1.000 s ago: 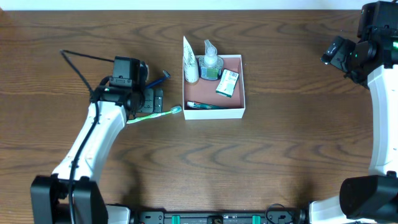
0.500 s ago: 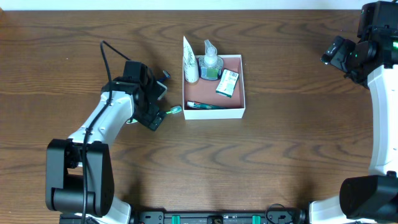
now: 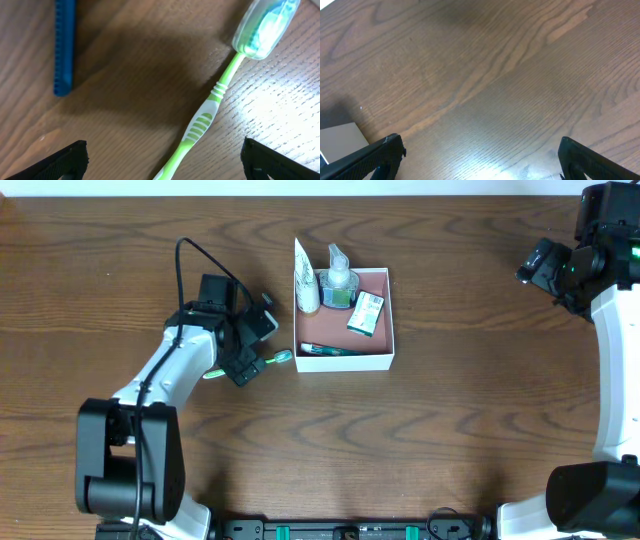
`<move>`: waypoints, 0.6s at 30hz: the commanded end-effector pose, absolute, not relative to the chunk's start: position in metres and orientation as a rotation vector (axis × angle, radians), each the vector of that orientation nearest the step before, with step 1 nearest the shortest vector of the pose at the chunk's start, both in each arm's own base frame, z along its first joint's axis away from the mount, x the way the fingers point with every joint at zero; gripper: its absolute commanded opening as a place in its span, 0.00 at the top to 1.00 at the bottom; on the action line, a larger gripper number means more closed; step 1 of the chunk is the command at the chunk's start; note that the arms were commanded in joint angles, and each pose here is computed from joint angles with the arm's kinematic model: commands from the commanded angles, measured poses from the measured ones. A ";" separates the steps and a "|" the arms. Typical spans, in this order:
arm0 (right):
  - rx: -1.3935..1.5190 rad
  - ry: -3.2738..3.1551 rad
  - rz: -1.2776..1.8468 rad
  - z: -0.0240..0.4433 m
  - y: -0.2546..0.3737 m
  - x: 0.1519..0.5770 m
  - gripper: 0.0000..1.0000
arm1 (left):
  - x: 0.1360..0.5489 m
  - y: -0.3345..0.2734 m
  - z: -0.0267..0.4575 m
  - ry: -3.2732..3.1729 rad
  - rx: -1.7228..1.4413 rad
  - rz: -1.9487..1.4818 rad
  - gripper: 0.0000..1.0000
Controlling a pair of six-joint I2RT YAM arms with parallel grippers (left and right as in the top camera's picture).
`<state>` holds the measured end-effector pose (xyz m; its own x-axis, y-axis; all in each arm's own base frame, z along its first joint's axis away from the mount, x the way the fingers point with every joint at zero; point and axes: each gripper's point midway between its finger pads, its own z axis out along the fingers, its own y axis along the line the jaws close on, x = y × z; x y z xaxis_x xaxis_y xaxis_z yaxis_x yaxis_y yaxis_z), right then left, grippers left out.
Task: Pack container
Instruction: 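Lower the left gripper and grasp the green toothbrush handle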
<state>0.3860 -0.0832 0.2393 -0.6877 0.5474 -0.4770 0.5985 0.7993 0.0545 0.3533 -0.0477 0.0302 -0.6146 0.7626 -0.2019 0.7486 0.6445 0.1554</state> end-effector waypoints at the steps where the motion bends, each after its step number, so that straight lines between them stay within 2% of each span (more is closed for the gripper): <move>1: 0.872 2.500 -0.147 0.240 -0.085 0.386 0.01 | 0.350 -0.055 0.021 2.603 1.272 0.019 0.05; 11: 0.872 2.500 -0.147 0.239 -0.085 0.386 0.01 | 0.344 -0.058 0.008 2.634 1.287 -0.031 0.05; 18: 0.872 2.500 -0.147 0.239 -0.085 0.386 0.01 | 0.341 -0.057 0.003 2.652 1.295 -0.041 0.14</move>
<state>0.3860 -0.0832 0.2393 -0.6877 0.5474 -0.4770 0.5985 0.7993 0.0545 0.3469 -0.0555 0.0082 -0.6039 0.7746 -0.1881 0.7763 0.6251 0.0819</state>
